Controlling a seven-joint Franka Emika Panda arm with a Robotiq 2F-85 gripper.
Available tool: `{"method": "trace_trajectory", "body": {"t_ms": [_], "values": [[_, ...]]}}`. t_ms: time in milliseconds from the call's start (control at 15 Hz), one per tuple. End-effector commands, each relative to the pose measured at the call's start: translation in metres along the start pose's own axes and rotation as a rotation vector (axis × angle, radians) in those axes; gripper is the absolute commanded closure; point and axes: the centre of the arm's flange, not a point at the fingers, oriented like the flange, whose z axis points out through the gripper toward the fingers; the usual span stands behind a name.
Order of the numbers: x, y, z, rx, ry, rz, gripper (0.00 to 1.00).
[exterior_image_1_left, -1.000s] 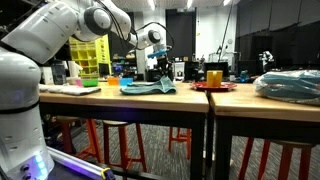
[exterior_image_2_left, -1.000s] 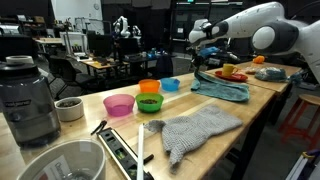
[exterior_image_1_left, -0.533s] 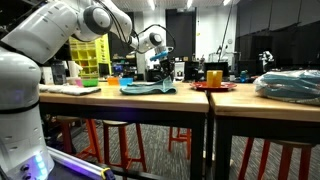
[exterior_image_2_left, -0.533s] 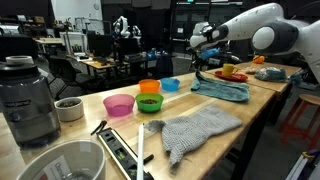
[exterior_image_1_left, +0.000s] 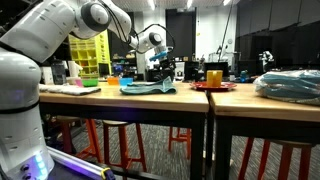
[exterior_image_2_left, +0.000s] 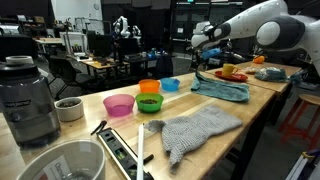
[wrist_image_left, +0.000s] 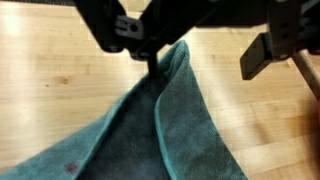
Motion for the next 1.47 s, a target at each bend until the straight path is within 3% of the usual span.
{"method": "trace_trajectory", "body": {"t_ms": [0,800,1400], "values": [[-0.033,-0.007,-0.021,0.043,-0.007,-0.002,0.0],[-0.124,-0.054,-0.077,0.373,-0.166,0.038,0.0],[-0.183,-0.129,-0.081,0.517,-0.308,0.045,0.0]]}}
